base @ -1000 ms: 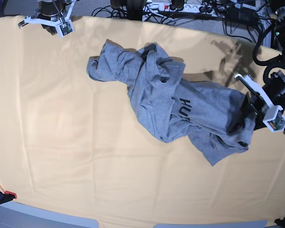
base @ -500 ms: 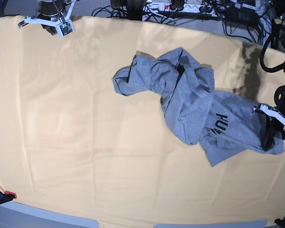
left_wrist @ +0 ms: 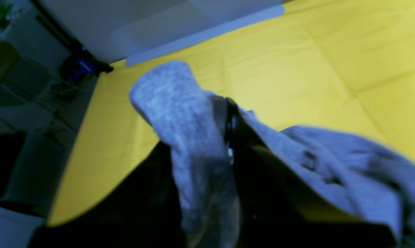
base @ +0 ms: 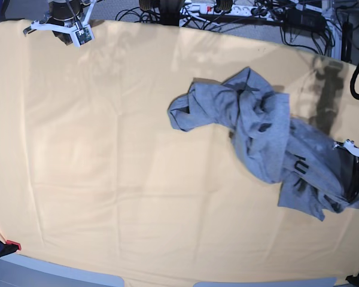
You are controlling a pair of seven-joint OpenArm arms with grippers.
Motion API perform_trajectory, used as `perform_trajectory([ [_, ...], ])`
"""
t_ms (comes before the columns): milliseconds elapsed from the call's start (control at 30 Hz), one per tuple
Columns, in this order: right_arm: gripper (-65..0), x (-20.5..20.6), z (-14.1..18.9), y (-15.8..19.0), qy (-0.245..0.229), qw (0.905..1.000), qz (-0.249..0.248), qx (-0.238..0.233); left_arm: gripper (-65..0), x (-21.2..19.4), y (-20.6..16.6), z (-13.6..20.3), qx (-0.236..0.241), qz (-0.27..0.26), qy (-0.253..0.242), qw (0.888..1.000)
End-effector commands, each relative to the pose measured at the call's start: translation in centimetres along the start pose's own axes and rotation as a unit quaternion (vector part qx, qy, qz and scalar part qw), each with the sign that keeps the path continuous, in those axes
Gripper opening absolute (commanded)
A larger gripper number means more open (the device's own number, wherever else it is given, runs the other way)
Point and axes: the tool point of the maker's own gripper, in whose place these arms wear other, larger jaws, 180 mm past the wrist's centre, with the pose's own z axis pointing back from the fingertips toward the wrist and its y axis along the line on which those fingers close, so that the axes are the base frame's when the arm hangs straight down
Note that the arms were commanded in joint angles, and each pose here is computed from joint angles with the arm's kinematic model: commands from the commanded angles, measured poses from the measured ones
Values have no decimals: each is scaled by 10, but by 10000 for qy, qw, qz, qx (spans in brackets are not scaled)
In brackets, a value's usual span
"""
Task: Layout the t-shirt on the table in an organized manner, then fold the t-shirt properly
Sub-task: 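Lift the shirt with the left gripper and swing it toward the right arm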
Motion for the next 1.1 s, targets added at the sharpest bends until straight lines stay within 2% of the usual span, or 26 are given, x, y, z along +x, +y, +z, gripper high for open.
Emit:
perform_trajectory([
  [0,-650,4,3,-5,-108,9999,-5,-83,-650,20,21,3,369,-215,-252,9988],
  [100,-650,5,3,-5,-115,9999,-8,-90,-650,30,48,6,841,-259,-275,9957],
  [333,-650,7,3,-8,-164,9997,-65,-154,-650,75,71,16,1084,-772,-594,9893],
  [433,-650,7,3,-10,-157,9995,-134,-224,-650,93,71,20,972,-784,-787,9890],
  [533,-650,7,3,-11,-162,9995,-139,-230,-650,105,49,20,324,-915,-992,9903],
  [600,-650,8,2,-11,-181,9994,-149,-245,-650,104,22,18,-350,-1041,-1037,9885],
  [667,-650,9,2,-12,-187,9994,-153,-261,-650,95,-9,16,-1100,-1212,-1007,9814],
  [833,-650,10,2,-12,-201,9993,-154,-260,-650,61,-82,13,-2626,-1413,-782,9513],
  [933,-650,10,2,-12,-199,9993,-155,-260,-650,47,-123,17,-3440,-1467,-751,9244],
  [1000,-650,9,2,-12,-196,9994,-154,-259,-650,40,-148,23,-3972,-1487,-753,9025],
  [1067,-650,9,2,-12,-197,9993,-155,-260,-650,34,-170,26,-4345,-1349,-688,8878],
])
